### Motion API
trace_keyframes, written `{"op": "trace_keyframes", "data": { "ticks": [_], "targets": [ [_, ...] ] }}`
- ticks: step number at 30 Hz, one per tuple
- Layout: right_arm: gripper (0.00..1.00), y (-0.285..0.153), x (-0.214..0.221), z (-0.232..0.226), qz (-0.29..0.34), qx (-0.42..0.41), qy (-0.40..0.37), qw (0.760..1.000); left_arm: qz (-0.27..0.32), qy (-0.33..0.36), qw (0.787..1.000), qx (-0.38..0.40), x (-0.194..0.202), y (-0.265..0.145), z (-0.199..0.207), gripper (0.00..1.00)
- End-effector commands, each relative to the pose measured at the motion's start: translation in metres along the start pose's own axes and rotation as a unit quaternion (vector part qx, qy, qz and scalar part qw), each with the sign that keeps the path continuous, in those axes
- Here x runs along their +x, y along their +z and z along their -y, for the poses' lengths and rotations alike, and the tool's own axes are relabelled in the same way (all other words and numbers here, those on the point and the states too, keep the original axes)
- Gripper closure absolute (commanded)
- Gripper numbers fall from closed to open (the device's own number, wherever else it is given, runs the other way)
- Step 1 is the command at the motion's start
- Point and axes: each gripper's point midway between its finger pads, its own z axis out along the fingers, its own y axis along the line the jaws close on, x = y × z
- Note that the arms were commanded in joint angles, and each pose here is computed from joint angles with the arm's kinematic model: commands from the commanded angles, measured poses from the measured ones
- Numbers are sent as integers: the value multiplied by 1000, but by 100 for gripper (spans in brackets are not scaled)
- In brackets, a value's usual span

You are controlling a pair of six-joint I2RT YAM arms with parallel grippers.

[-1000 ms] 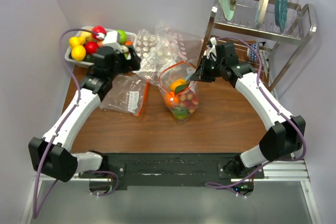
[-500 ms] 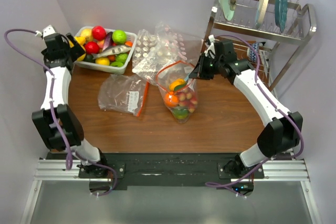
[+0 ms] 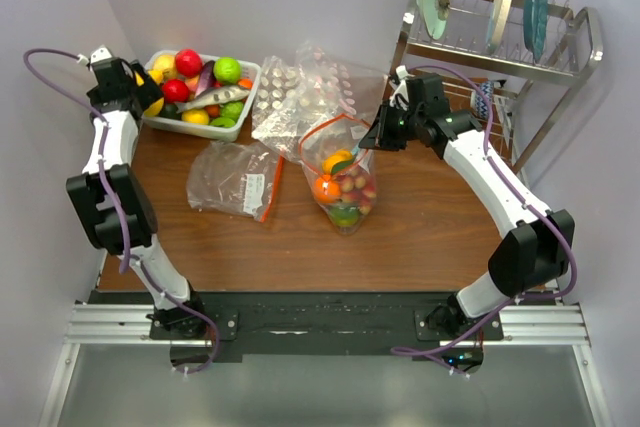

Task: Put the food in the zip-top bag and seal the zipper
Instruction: Pick up the fake fruit from the bin.

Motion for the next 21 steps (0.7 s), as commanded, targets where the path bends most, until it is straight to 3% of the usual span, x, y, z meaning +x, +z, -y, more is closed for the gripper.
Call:
{"op": "trace_keyframes", "data": {
  "ticks": [1, 10, 14, 19, 21],
  "targets": [
    [100, -9, -18, -17, 25, -26, -18, 999, 42, 13, 999, 16, -37, 10, 10, 3],
    [100, -4, -19, -18, 21, -29, -16, 999, 1, 22, 999, 28, -19, 35, 14, 9],
    [100, -3, -20, -20, 20, -33, -16, 999, -13, 18, 999, 41, -10, 41, 16, 17],
    [100, -2, -19, -20, 19, -35, -15, 999, -23, 14, 999, 34, -1, 50, 8, 19],
    [100, -1, -19, -19, 18, -34, -14, 999, -31, 11, 998, 47, 2, 52, 10, 26]
  ]
}}
